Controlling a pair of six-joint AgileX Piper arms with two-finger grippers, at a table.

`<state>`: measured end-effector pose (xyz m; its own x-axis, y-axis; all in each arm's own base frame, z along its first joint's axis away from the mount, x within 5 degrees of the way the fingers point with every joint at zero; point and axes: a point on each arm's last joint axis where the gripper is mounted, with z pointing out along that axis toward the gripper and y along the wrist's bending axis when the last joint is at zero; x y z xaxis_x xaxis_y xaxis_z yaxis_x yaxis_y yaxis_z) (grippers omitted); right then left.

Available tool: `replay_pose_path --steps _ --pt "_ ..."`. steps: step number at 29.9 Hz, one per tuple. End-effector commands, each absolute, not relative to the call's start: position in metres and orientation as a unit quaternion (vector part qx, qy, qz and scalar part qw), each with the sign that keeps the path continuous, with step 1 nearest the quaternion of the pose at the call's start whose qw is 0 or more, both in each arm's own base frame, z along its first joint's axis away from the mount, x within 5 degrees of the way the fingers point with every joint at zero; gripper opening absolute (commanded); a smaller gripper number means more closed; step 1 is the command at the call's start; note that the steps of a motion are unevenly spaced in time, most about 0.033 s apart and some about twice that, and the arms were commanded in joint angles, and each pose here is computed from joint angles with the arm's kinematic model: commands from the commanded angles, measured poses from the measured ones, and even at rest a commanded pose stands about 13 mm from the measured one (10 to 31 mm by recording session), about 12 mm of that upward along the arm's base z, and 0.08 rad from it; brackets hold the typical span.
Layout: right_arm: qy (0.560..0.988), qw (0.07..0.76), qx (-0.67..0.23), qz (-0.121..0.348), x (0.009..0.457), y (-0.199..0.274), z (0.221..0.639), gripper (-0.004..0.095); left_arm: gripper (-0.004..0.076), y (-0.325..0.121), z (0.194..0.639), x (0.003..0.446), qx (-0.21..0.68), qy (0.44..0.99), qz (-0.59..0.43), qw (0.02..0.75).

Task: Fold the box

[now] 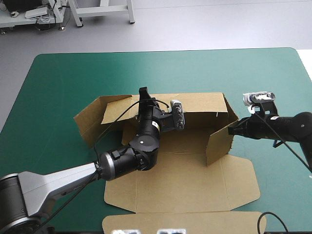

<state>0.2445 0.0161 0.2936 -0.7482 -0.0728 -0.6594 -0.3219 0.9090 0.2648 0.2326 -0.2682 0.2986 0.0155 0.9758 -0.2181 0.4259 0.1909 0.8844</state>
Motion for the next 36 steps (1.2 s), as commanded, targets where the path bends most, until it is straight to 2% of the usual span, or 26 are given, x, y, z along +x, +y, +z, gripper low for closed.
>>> replay_pose_path --steps 1,7,12,14,18,20,31,34,36 --pt "0.888 0.411 -0.095 0.181 0.24 0.017 0.293 -0.0013 -0.0009 -0.268 0.308 0.225 0.536 0.66 0.261 0.457" --pt "0.867 0.424 -0.137 0.223 0.233 0.027 0.283 -0.0013 -0.0009 -0.27 0.304 0.226 0.54 0.661 0.262 0.451" --pt "0.862 0.421 -0.172 0.224 0.229 0.029 0.284 -0.0002 -0.0009 -0.272 0.297 0.228 0.545 0.66 0.265 0.444" --pt "0.863 0.423 -0.184 0.206 0.227 0.028 0.285 0.0048 -0.0009 -0.273 0.297 0.228 0.546 0.659 0.266 0.443" --pt "0.862 0.425 -0.216 0.173 0.219 0.026 0.29 0.0258 -0.0009 -0.273 0.298 0.229 0.547 0.654 0.272 0.446" --pt "0.86 0.429 -0.227 0.161 0.215 0.026 0.292 0.0323 -0.0009 -0.273 0.298 0.229 0.547 0.654 0.272 0.447" --pt "0.849 0.426 -0.279 0.14 0.212 0.026 0.292 0.0344 -0.0009 -0.273 0.298 0.229 0.547 0.653 0.273 0.447" --pt "0.849 0.431 -0.277 0.129 0.215 0.024 0.291 0.0402 -0.0009 -0.273 0.298 0.229 0.547 0.653 0.273 0.447" --pt "0.852 0.427 -0.271 0.138 0.218 0.025 0.288 0.0453 -0.0009 -0.273 0.298 0.229 0.547 0.653 0.272 0.447"
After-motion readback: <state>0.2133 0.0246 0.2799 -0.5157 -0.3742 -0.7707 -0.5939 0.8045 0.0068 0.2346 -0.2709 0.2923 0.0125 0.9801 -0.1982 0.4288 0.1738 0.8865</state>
